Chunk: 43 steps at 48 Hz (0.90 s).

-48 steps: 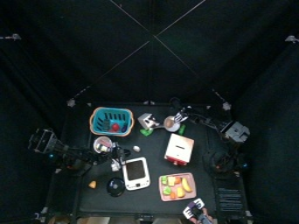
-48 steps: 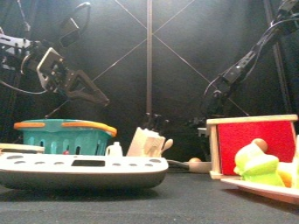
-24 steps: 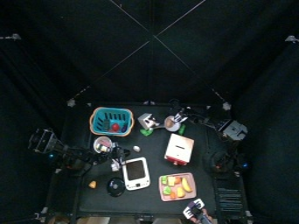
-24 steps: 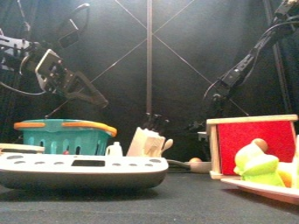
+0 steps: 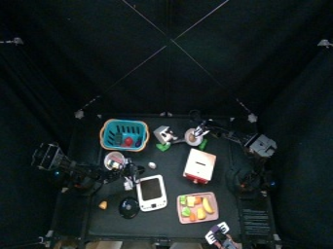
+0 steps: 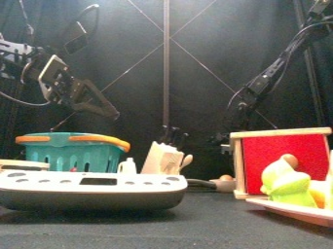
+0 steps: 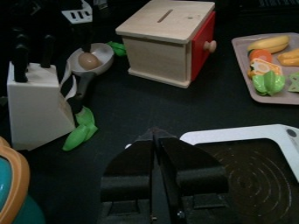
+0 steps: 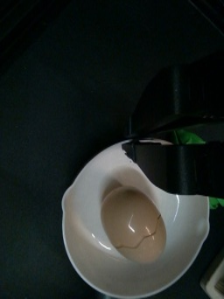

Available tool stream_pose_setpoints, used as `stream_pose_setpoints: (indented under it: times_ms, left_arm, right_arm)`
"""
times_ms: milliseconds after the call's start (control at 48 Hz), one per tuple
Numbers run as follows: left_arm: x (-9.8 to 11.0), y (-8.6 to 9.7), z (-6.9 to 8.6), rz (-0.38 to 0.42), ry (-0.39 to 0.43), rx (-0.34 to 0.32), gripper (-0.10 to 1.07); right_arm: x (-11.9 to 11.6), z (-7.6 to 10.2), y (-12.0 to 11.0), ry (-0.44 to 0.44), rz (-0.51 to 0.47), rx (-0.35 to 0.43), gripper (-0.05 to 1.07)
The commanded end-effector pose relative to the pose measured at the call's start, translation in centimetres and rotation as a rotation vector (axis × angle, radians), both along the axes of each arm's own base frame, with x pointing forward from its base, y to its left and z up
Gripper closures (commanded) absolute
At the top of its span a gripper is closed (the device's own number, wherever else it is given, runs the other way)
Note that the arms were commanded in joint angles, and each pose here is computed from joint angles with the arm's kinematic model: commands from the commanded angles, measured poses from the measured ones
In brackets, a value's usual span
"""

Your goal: Grab pan

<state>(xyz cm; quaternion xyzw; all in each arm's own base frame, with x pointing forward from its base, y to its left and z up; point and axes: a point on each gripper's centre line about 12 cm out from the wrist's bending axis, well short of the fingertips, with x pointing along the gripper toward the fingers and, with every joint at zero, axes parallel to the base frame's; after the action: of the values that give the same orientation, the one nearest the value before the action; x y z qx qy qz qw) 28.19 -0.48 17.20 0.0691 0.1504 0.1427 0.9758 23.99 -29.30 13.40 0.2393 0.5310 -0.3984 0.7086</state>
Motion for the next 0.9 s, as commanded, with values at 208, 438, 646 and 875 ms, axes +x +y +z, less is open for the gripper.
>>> stream_pose_setpoints:
  times_ms: [208, 438, 646, 875]
  left_arm:
    - [0.2, -0.2, 0.8, -0.004, -0.03, -0.007, 0.53]
    - [0.2, -0.3, 0.8, -0.006, -0.029, -0.008, 0.53]
    - [0.3, -0.3, 0.9, -0.008, -0.032, -0.006, 0.53]
    - [0.4, -0.6, 1.3, -0.015, -0.046, -0.009, 0.53]
  right_arm:
    - [-0.4, 3.1, 0.4, -0.077, -0.026, -0.04, 0.68]
    - [-0.7, 3.2, 0.5, -0.091, -0.038, -0.038, 0.68]
    - [-0.6, 3.6, 0.6, -0.11, -0.047, -0.036, 0.68]
    - [-0.5, 4.1, 0.7, -0.126, -0.06, -0.028, 0.68]
